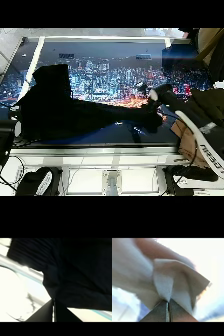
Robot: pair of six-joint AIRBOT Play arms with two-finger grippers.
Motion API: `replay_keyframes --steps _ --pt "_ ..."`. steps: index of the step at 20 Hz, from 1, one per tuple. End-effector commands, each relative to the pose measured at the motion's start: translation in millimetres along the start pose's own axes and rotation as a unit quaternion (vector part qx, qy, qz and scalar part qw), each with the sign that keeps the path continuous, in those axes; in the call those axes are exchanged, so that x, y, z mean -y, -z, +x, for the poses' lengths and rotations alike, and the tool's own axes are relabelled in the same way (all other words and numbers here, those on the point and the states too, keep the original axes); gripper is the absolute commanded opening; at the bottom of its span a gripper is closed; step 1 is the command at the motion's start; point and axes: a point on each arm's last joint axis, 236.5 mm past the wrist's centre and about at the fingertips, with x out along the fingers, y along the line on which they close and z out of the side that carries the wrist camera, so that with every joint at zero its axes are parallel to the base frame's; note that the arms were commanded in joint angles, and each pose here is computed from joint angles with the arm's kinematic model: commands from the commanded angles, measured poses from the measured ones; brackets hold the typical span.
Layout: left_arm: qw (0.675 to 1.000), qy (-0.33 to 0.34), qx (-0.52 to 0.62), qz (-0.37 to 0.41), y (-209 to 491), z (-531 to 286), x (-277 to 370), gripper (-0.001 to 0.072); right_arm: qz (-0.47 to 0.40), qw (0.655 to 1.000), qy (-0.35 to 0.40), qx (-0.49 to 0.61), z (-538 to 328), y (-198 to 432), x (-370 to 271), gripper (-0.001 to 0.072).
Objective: Fold the clothes and pants, and hang the long-sleeved shirts on hangers.
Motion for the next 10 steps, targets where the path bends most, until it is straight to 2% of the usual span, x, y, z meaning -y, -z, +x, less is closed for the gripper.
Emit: replay_keyframes --steps 1,6,10 --pt "0.998 -0.056 0.039 -0.005 -6 -12 -34 0.0011 0.061 0.998 0.034 -0.001 -48 37 51 0.0007" --pt "0.994 -0.076 0.077 -0.007 -18 -19 -46 0.0011 0.138 0.985 0.045 0.094 -116 62 84 0.0007" --pt "0.99 -0.113 0.082 -0.009 -25 -18 -67 0.0011 0.176 0.977 0.074 0.094 -123 84 116 0.0007"
